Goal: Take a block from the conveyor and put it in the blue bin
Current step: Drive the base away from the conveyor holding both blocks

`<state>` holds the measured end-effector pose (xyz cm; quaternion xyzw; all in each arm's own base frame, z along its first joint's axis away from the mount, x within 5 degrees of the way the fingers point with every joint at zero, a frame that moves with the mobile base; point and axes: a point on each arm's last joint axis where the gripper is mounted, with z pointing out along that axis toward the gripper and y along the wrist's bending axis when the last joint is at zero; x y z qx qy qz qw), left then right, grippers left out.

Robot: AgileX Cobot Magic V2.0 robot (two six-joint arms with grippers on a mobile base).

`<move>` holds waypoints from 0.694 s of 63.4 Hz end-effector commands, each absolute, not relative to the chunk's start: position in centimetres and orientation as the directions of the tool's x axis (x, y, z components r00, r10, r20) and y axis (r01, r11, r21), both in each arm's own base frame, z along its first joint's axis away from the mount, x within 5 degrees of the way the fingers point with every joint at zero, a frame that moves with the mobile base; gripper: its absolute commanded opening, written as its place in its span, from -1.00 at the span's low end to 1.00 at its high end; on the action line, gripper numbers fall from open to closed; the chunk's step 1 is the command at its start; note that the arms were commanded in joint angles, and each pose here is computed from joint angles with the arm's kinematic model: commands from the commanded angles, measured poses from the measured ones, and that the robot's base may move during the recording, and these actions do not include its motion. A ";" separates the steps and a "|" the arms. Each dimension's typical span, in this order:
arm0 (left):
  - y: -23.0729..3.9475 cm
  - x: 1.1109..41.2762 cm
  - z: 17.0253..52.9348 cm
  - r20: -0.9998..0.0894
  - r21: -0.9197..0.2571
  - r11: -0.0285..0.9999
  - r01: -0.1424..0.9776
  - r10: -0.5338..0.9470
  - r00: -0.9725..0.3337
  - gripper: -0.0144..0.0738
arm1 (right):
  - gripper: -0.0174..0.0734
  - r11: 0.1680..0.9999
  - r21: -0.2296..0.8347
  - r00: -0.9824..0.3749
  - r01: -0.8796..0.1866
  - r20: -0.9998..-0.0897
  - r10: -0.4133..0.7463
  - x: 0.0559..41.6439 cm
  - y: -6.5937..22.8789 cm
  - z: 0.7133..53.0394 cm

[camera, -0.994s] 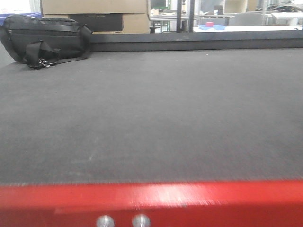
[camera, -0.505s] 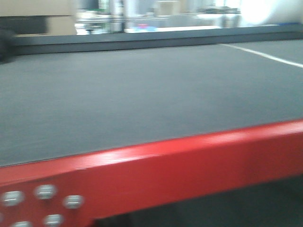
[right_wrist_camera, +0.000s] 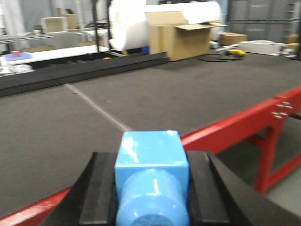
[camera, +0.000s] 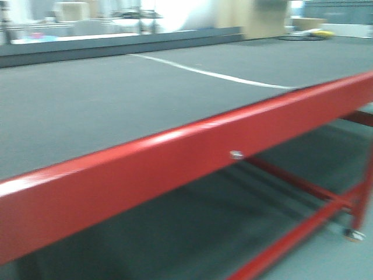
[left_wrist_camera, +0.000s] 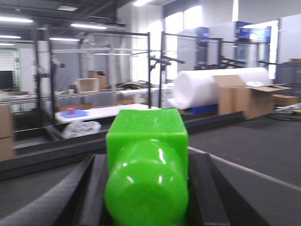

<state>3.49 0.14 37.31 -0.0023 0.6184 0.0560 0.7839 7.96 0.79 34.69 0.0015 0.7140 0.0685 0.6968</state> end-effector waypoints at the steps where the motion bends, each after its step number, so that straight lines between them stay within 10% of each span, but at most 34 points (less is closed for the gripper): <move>1: 0.1 3.3 37.5 -0.965 0.058 0.994 -0.092 0.079 0.249 -0.93 | -0.97 0.992 0.089 -0.001 -0.094 -0.996 0.090 7.9 0.8 34.9; 44: 0.1 3.3 37.5 -0.965 0.058 0.994 -0.092 0.079 0.249 -0.93 | -0.97 0.992 0.089 -0.001 -0.094 -0.996 0.090 7.9 0.8 34.9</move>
